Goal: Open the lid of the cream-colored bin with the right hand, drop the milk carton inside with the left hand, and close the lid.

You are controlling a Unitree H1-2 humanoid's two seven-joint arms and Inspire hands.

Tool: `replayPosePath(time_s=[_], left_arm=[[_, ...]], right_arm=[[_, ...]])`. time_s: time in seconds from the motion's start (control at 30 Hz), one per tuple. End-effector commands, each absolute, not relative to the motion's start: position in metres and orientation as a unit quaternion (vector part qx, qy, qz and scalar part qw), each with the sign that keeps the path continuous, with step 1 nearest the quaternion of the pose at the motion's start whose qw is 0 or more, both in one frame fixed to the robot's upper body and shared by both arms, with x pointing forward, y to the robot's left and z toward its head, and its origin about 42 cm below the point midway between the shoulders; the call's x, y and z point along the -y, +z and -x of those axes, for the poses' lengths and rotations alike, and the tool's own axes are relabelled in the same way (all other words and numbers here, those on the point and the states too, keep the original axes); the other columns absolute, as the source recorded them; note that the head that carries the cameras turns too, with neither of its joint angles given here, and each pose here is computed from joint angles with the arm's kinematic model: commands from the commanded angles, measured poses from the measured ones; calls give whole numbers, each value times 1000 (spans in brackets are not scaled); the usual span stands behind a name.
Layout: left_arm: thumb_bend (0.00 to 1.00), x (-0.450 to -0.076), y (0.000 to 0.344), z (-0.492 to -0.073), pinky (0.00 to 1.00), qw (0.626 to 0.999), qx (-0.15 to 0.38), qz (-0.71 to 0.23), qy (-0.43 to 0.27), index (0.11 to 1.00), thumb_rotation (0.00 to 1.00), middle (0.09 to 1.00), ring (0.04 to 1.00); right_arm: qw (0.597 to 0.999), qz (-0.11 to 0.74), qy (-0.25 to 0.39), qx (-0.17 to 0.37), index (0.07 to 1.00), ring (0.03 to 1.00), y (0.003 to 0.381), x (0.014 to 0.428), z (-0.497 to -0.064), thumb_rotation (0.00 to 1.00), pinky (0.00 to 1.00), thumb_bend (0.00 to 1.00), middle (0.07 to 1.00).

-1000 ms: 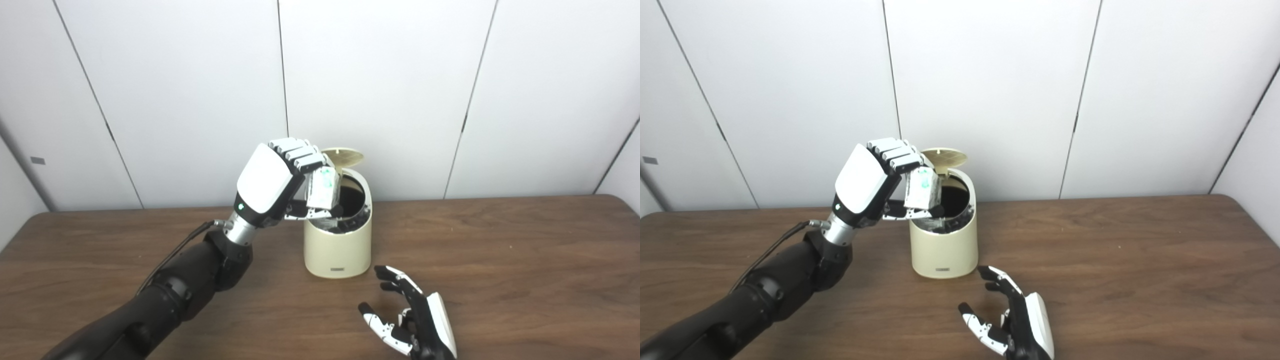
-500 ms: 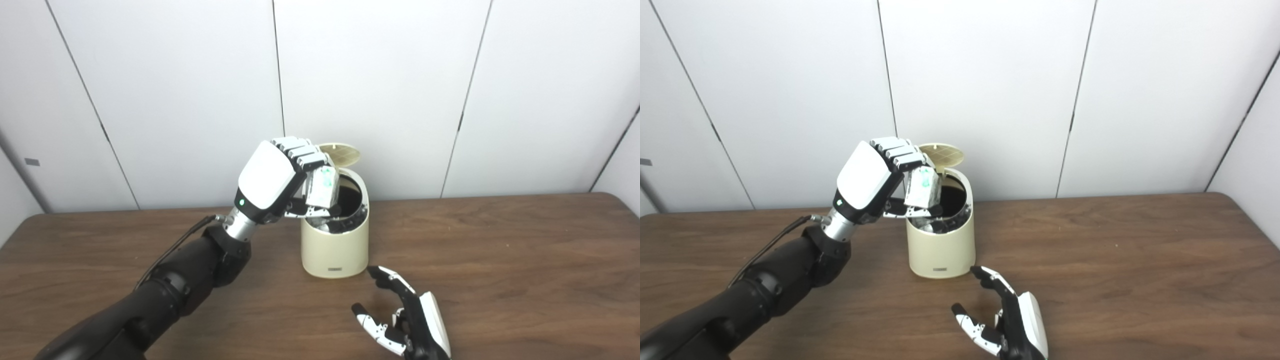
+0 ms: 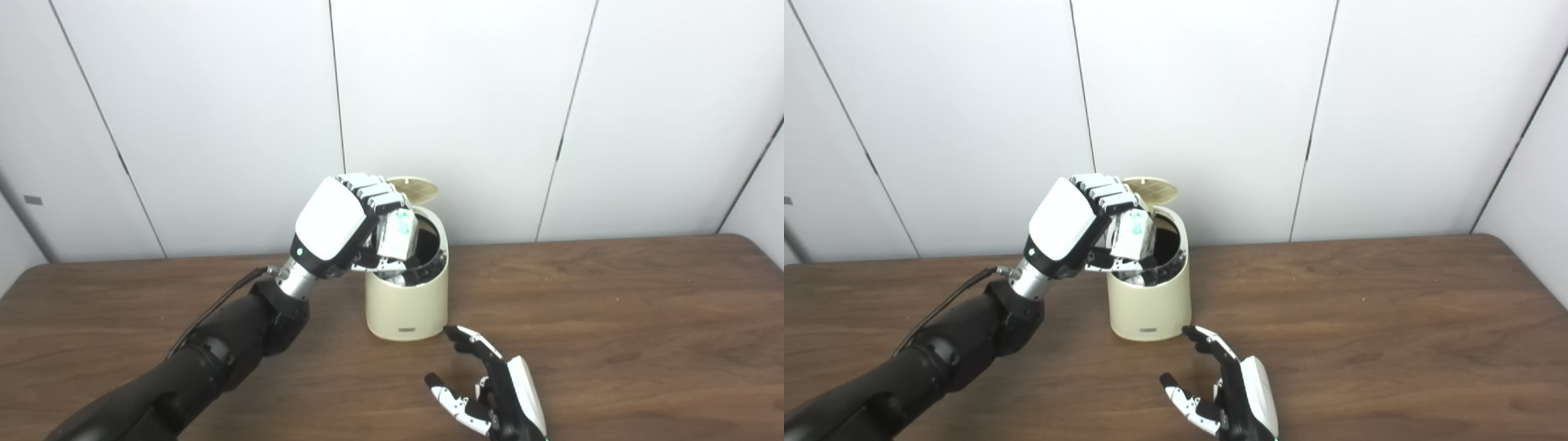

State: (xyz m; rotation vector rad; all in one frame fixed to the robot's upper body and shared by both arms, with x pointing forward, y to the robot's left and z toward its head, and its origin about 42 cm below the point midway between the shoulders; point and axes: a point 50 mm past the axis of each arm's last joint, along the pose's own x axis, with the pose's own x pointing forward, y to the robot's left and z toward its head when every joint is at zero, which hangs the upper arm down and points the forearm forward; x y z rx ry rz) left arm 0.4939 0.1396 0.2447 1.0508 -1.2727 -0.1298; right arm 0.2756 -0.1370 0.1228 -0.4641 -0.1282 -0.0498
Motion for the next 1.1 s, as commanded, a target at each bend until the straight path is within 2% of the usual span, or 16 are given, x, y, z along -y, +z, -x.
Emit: replayPosePath(time_s=[0.0, 0.27, 0.37, 0.4, 0.43, 0.5, 0.57, 0.83, 1.07], left_arm=[[504, -132, 275, -500, 368, 674, 590, -443, -30, 473, 0, 464, 487], [505, -136, 275, -498, 413, 688, 574, -442, -46, 484, 0, 464, 490], [515, -140, 274, -497, 443, 696, 563, -441, -58, 487, 68, 481, 497], [767, -141, 273, -496, 451, 699, 559, -441, -62, 495, 281, 488, 502], [864, -142, 273, -496, 458, 703, 554, -441, -65, 501, 396, 493, 507], [972, -144, 271, -494, 456, 709, 547, -439, -69, 511, 588, 506, 520], [997, -145, 270, -494, 472, 709, 546, -440, -71, 515, 645, 512, 527], [1000, -153, 269, -492, 476, 710, 541, -445, -74, 520, 638, 519, 533], [998, -155, 269, -492, 474, 707, 542, -449, -73, 517, 584, 516, 529]], right_arm=[[973, 227, -13, 40, 775, 778, 115, 129, -273, 263, 700, 256, 794], [972, 231, -11, 37, 778, 782, 116, 130, -273, 252, 706, 255, 797], [972, 231, -10, 35, 780, 785, 116, 130, -273, 286, 710, 255, 799], [972, 231, -9, 36, 780, 786, 116, 131, -273, 279, 714, 256, 800], [972, 230, -8, 36, 781, 788, 115, 131, -273, 276, 717, 256, 801], [972, 231, -8, 37, 779, 790, 115, 131, -273, 261, 720, 258, 801], [972, 233, -8, 37, 779, 792, 115, 131, -273, 253, 722, 257, 801], [972, 230, -8, 41, 776, 789, 114, 132, -273, 230, 718, 262, 798], [972, 232, -8, 41, 777, 785, 115, 132, -273, 221, 711, 262, 799]])
